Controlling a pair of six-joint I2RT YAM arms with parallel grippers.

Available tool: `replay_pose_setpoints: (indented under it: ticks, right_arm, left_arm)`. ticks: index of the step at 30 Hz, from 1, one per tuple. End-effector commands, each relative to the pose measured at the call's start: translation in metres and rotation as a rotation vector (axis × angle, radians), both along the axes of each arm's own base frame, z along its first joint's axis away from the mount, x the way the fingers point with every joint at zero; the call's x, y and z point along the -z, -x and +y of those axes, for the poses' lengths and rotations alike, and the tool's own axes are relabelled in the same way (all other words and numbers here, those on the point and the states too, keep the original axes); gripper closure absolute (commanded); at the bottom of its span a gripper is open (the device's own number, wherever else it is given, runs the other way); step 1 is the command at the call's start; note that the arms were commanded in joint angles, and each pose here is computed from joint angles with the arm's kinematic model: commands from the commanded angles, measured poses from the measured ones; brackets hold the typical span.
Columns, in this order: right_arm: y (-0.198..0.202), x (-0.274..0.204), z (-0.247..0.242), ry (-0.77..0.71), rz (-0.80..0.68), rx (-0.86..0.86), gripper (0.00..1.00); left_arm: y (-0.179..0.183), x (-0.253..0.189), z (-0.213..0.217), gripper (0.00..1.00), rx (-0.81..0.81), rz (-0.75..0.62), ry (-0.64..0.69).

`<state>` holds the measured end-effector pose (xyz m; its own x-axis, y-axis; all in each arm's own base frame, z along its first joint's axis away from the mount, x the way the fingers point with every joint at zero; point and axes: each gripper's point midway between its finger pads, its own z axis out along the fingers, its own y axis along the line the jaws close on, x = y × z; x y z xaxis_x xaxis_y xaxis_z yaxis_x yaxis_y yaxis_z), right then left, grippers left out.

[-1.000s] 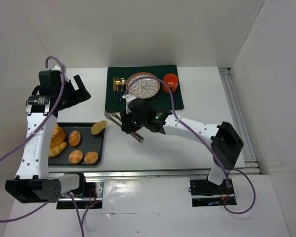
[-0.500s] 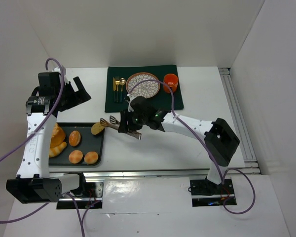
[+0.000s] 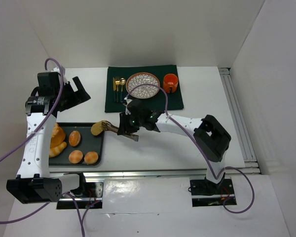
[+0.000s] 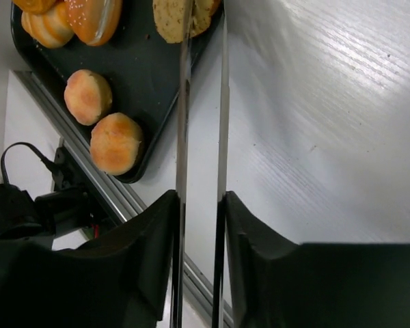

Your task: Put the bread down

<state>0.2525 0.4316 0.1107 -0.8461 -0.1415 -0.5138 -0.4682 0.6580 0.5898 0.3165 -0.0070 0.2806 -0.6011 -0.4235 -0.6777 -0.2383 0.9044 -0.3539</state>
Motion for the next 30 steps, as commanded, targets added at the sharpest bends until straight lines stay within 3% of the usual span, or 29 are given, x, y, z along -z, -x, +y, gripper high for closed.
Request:
replay_pose_setpoints:
  ticks: [1, 5, 18, 30]
  right_arm:
    - [-0.014, -0.044, 0.010, -0.102, -0.087, 0.019, 0.63]
    - [-0.014, -0.047, 0.005, -0.093, -0.096, 0.035, 0.69]
    - [-0.037, -0.086, -0.008, -0.091, -0.226, 0.112, 0.70]
    - [-0.171, -0.112, -0.112, -0.081, -0.316, 0.422, 0.72]
  left_arm:
    - [-0.002, -0.010, -0.001, 0.00, 0.002, -0.047, 0.011]
    - [-0.002, -0.010, -0.001, 0.00, 0.002, -0.047, 0.011]
    - [0.000, -0.009, -0.003, 0.00, 0.010, -0.047, 0.017]
    - [-0.001, -0.001, 0.002, 0.00, -0.013, -0.026, 0.000]
